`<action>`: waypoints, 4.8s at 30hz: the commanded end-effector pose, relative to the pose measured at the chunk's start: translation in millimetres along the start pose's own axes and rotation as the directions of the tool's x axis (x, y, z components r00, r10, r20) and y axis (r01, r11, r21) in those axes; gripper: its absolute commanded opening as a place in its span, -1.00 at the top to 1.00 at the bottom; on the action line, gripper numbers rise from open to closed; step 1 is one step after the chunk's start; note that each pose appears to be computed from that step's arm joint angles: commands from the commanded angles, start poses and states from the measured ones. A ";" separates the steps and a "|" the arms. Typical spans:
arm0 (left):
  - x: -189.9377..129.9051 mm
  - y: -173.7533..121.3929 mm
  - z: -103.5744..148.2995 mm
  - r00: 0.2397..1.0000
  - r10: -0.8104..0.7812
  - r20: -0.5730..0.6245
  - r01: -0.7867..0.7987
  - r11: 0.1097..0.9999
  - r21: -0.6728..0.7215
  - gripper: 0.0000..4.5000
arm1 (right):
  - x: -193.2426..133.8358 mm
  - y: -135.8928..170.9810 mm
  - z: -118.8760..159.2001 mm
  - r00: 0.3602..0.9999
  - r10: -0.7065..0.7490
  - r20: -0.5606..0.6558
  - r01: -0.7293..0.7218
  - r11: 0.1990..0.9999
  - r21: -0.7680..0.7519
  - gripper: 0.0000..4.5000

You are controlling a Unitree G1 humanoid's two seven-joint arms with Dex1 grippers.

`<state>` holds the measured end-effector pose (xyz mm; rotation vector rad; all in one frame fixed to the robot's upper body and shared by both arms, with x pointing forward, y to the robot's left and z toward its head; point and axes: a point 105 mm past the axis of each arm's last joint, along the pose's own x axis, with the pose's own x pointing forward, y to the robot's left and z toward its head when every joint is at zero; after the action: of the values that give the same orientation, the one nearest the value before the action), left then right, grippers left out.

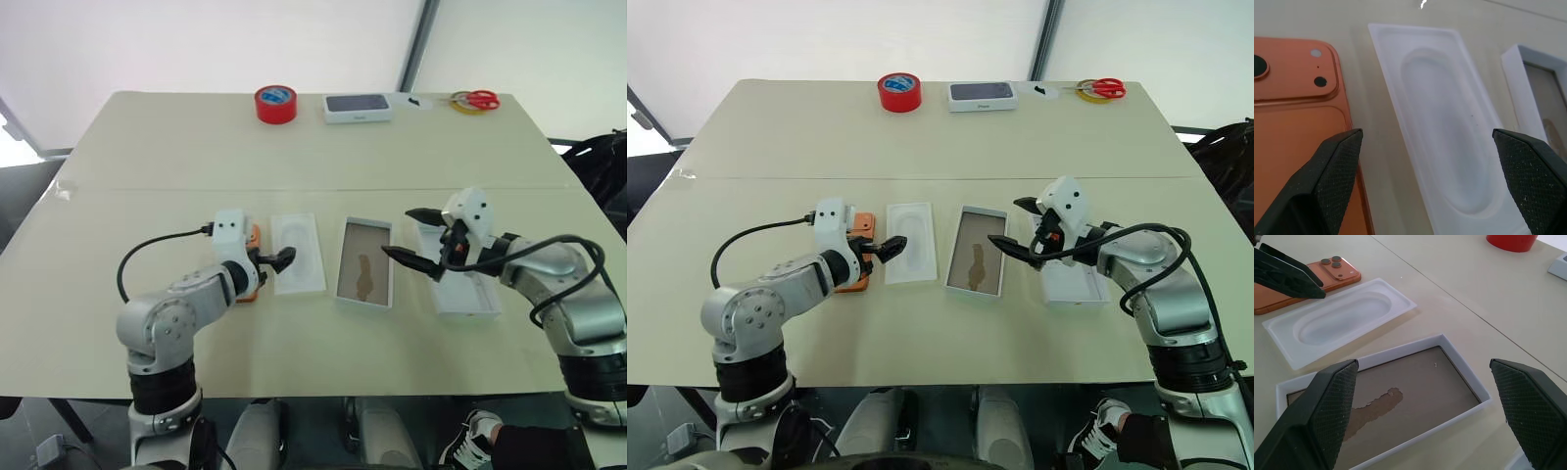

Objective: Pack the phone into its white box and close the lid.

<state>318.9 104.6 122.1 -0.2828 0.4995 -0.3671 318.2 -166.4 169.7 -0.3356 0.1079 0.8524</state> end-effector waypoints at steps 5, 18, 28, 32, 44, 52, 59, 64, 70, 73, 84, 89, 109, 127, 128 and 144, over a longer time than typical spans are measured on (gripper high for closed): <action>11.7 -9.0 -1.2 0.997 -0.004 -0.080 -0.003 0.996 -0.093 -0.98 | -3.9 19.7 11.6 0.995 0.093 -0.026 -0.095 0.993 -0.068 -1.00; 17.0 -9.0 -4.7 0.992 -0.002 -0.127 -0.022 0.983 -0.185 0.28 | 1.4 65.7 -0.5 0.933 0.282 -0.223 -0.307 0.947 -0.088 -1.00; 13.9 -6.2 7.6 0.997 -0.007 -0.072 -0.009 0.976 -0.217 0.96 | 23.7 83.7 -29.7 0.880 0.291 -0.374 -0.332 0.942 -0.049 -1.00; 10.7 -2.4 11.2 0.999 -0.003 -0.054 -0.009 0.975 -0.221 1.00 | 34.3 97.1 -30.9 0.865 0.320 -0.386 -0.352 0.936 -0.014 -0.77; -13.9 25.5 51.9 0.991 0.008 0.133 0.035 0.948 -0.317 1.00 | 47.4 105.5 -31.1 0.850 0.335 -0.407 -0.423 0.894 -0.148 0.98; -35.0 55.3 74.4 0.974 0.080 0.213 -0.005 0.944 -0.329 1.00 | 86.4 116.4 -17.3 0.856 0.370 -0.362 -0.477 0.835 -0.274 0.98; -36.4 51.5 72.1 0.974 0.066 0.215 0.002 0.953 -0.304 1.00 | 100.7 121.6 -13.8 0.837 0.430 -0.338 -0.526 0.803 -0.281 0.59; -31.3 36.6 67.0 0.977 0.021 0.210 0.042 0.956 -0.289 1.00 | 89.9 100.7 5.5 0.885 0.392 -0.252 -0.451 0.855 -0.255 -0.51; -15.9 3.1 47.3 0.986 -0.076 0.147 0.113 0.959 -0.260 1.00 | 48.3 50.7 22.5 0.942 0.282 -0.180 -0.317 0.925 -0.211 -0.72; -7.2 -11.8 33.0 0.991 -0.108 0.084 0.125 0.965 -0.232 1.00 | 31.2 32.3 17.0 0.957 0.228 -0.177 -0.260 0.947 -0.189 -0.72; 7.6 -36.6 6.0 0.989 -0.143 -0.028 0.134 0.967 -0.214 1.00 | 19.6 16.3 7.9 0.974 0.137 -0.181 -0.168 0.971 -0.172 -0.72; 9.0 -38.3 1.0 0.988 -0.143 -0.051 0.130 0.971 -0.199 1.00 | 20.1 16.1 7.6 0.975 0.132 -0.178 -0.164 0.971 -0.174 -0.72; 2.6 -37.4 20.8 0.982 -0.186 0.022 0.186 0.963 -0.194 -0.47 | 28.7 15.5 9.0 0.980 0.111 -0.164 -0.142 0.972 -0.189 -0.75; -40.6 15.7 51.2 0.971 -0.142 0.194 0.114 0.982 0.152 -0.49 | 91.3 20.4 27.3 0.989 0.035 -0.145 -0.061 0.982 -0.180 0.99; -45.7 26.4 48.2 0.974 -0.128 0.187 0.089 0.976 0.200 -0.49 | 98.1 22.1 28.0 0.989 0.027 -0.149 -0.054 0.982 -0.181 0.99; -101.8 53.8 -11.3 0.981 -0.190 -0.031 0.177 0.822 0.542 -0.49 | 160.3 32.2 7.3 0.964 -0.063 -0.260 0.003 0.975 -0.222 0.99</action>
<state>247.4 198.9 122.3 0.1749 0.3870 -0.6497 393.2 -31.7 119.5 -0.6211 0.3057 0.8092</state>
